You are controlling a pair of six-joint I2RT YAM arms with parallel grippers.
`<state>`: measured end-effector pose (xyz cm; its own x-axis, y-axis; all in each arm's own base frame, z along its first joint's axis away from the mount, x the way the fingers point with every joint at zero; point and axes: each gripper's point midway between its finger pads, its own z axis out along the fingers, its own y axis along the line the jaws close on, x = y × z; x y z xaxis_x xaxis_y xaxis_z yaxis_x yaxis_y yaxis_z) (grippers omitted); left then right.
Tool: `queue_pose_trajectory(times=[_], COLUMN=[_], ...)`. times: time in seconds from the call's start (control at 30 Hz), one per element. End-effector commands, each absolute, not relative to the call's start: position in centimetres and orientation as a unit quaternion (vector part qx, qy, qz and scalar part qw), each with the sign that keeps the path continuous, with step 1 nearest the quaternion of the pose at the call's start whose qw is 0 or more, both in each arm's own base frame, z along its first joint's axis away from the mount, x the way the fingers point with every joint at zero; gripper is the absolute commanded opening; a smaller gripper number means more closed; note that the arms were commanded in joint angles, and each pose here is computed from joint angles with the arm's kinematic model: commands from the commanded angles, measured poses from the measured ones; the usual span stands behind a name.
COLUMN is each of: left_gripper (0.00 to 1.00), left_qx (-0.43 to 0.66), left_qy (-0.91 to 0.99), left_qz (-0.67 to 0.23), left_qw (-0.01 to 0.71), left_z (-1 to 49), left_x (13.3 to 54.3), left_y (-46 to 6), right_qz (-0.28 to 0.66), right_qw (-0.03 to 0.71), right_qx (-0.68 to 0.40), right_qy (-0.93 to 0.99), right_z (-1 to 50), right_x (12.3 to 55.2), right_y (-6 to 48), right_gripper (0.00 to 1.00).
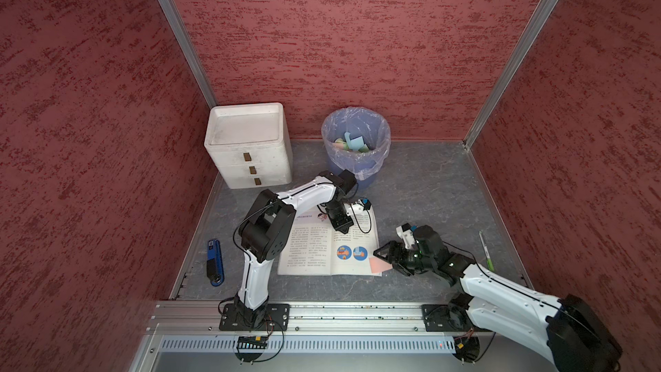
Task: Peel off the used sticky note
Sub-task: Tear off the note from the book.
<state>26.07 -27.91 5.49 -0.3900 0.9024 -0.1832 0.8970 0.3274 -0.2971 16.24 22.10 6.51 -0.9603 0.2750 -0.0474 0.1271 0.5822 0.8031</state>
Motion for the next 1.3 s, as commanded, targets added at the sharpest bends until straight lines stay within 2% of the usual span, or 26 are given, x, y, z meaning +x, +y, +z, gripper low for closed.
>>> queue_pose_trajectory(times=[0.0, 0.13, 0.6, 0.8, 1.1, 1.27], left_gripper=[0.04, 0.04, 0.04, 0.03, 0.02, 0.02], left_qx=[-0.551, -0.55, -0.563, -0.567, -0.566, -0.569], left_qy=[-0.816, -0.817, -0.808, -0.805, -0.805, -0.803], left_qz=[0.173, 0.171, 0.169, 0.17, 0.17, 0.17], left_qw=[0.02, 0.029, 0.044, 0.047, 0.05, 0.047], left_z=[5.2, 4.6, 2.9, 2.3, 1.4, 1.5], left_x=[26.2, 26.4, 26.6, 26.4, 26.3, 26.4], left_y=[-28.3, -28.7, -31.0, -31.6, -31.9, -32.2], right_qz=[0.455, 0.452, 0.401, 0.384, 0.352, 0.324], right_qw=[0.092, 0.091, 0.095, 0.096, 0.098, 0.102], right_qx=[0.096, 0.08, 0.056, 0.044, 0.026, 0.026], right_qy=[0.88, 0.884, 0.909, 0.917, 0.931, 0.94], right_z=[7.3, 7.5, 7.1, 7.2, 6.9, 6.5], right_x=[16.7, 16.7, 16.8, 17.0, 16.8, 17.0], right_y=[22.6, 22.9, 22.1, 22.3, 22.2, 21.6], right_gripper=[0.75, 0.71, 0.4, 0.3, 0.22, 0.22])
